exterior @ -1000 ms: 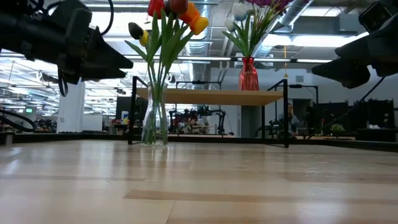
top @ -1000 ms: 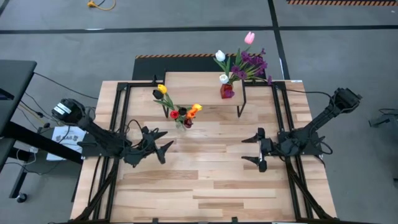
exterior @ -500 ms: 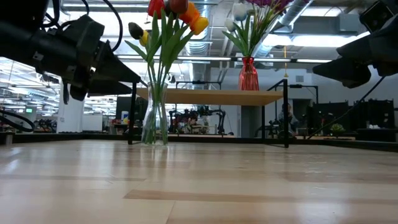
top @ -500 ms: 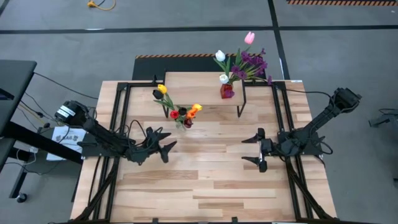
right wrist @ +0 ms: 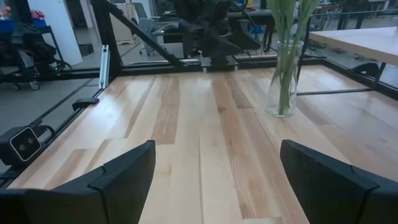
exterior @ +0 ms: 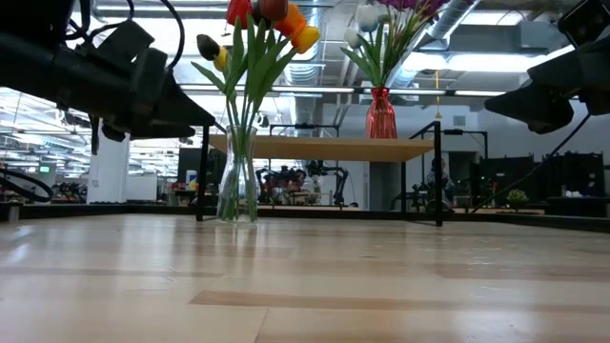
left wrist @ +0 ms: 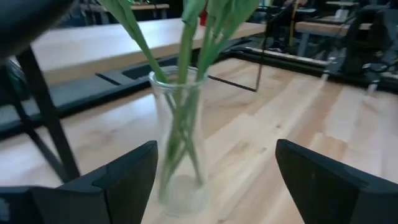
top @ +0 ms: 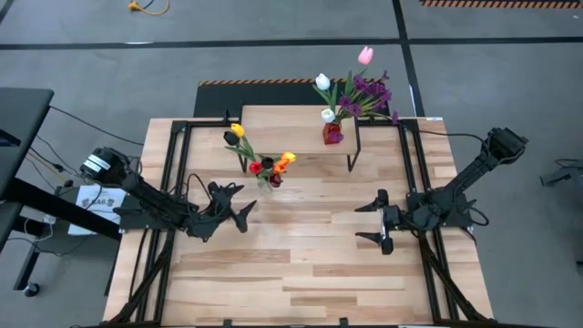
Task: Pick and place flowers into a vace then onto a shelf
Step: Put the transparent vase with flowers on the shelf
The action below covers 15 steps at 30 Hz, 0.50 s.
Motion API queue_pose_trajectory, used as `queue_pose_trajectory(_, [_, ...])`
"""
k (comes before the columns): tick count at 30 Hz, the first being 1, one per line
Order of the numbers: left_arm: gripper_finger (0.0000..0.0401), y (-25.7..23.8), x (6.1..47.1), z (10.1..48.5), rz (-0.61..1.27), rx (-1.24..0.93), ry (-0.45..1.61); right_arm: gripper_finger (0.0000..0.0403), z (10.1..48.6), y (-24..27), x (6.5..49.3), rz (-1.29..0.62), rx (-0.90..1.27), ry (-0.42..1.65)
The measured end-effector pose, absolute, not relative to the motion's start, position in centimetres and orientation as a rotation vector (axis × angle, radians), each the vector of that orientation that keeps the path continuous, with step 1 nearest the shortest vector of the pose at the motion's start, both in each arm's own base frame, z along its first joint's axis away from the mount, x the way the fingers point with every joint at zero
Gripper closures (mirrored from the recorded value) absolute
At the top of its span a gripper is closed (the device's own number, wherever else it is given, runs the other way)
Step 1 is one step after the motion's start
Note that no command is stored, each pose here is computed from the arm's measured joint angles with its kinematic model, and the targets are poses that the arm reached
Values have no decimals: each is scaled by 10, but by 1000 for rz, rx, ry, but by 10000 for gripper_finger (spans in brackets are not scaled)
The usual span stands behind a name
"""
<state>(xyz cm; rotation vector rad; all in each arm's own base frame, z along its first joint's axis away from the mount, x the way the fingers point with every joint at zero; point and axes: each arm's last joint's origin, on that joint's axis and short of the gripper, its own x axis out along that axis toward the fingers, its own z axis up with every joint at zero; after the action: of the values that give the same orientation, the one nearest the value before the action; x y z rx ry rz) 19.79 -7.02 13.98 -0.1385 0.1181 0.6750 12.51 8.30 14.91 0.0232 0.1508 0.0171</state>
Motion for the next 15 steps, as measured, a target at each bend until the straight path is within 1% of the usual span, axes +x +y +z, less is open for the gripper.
queue_pose_trajectory(5, [83, -63, 201, 140, 705, -94, 135, 68, 149, 83, 125, 17, 19, 155])
queue_pose_trajectory(15, [83, -47, 206, 139, 722, -100, 155, 68, 148, 83, 125, 16, 17, 157])
